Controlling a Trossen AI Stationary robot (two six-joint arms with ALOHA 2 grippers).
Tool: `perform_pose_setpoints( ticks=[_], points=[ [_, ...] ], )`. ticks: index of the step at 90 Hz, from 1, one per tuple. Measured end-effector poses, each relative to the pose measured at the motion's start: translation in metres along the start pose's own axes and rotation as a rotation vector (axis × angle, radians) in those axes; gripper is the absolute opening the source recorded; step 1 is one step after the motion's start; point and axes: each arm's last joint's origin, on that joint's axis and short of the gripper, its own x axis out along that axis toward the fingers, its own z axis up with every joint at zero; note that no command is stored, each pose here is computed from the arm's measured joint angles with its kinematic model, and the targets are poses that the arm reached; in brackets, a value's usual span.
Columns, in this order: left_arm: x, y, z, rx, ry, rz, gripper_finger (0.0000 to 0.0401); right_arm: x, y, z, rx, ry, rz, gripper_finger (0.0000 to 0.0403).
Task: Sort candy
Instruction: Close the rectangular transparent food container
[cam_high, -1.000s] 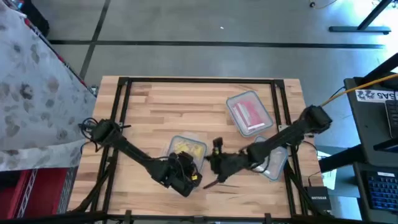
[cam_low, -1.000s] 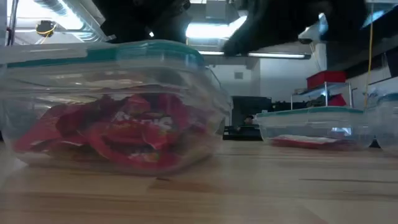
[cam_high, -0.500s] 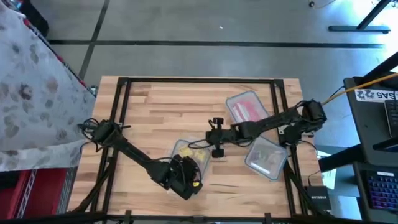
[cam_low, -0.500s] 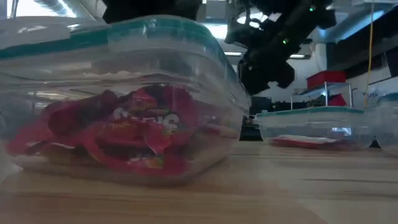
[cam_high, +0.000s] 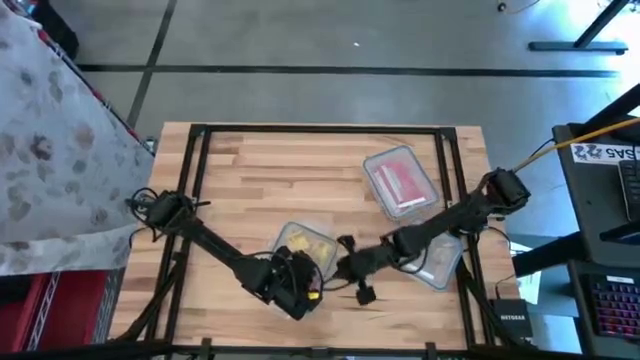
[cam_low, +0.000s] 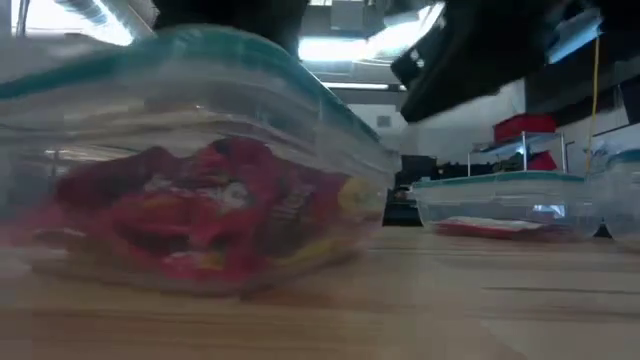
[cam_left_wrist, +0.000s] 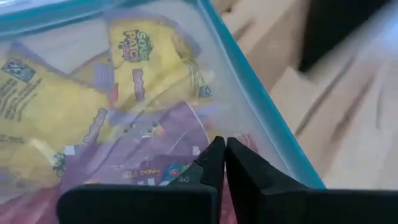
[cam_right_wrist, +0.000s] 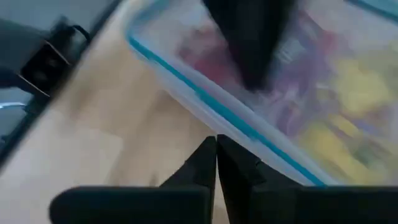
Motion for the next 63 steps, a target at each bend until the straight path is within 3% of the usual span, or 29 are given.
perform_pose_setpoints(
  ticks=[8,16,23,28,41,51,63],
  points=[
    [0.0,0.0,0.0,-0.003,-0.005,-0.001,0.0,-0.004,0.007,0.004,-0.057,-0.011,-0.052,0.0],
    [-0.002,-0.003,0.003,0.001,0.001,-0.007,0.0,-0.018,0.004,0.01,-0.08,0.022,-0.229,0.0],
    [-0.009,-0.006,0.009,-0.006,0.003,-0.027,0.0,-0.024,-0.012,0.012,-0.072,0.064,-0.413,0.0],
    [-0.014,-0.009,0.015,-0.01,-0.003,-0.049,0.0,-0.026,-0.026,0.01,-0.053,0.105,-0.477,0.0],
    [-0.031,-0.01,0.03,-0.038,-0.053,-0.071,0.0,-0.022,-0.063,0.0,0.123,0.169,-0.503,0.0],
    [-0.044,-0.008,0.041,-0.1,-0.078,-0.096,0.0,-0.015,-0.081,-0.014,0.186,0.227,-0.477,0.0],
    [-0.038,0.004,0.034,-0.154,0.007,0.008,0.0,-0.007,-0.085,-0.022,0.231,0.239,-0.408,0.0]
  ],
)
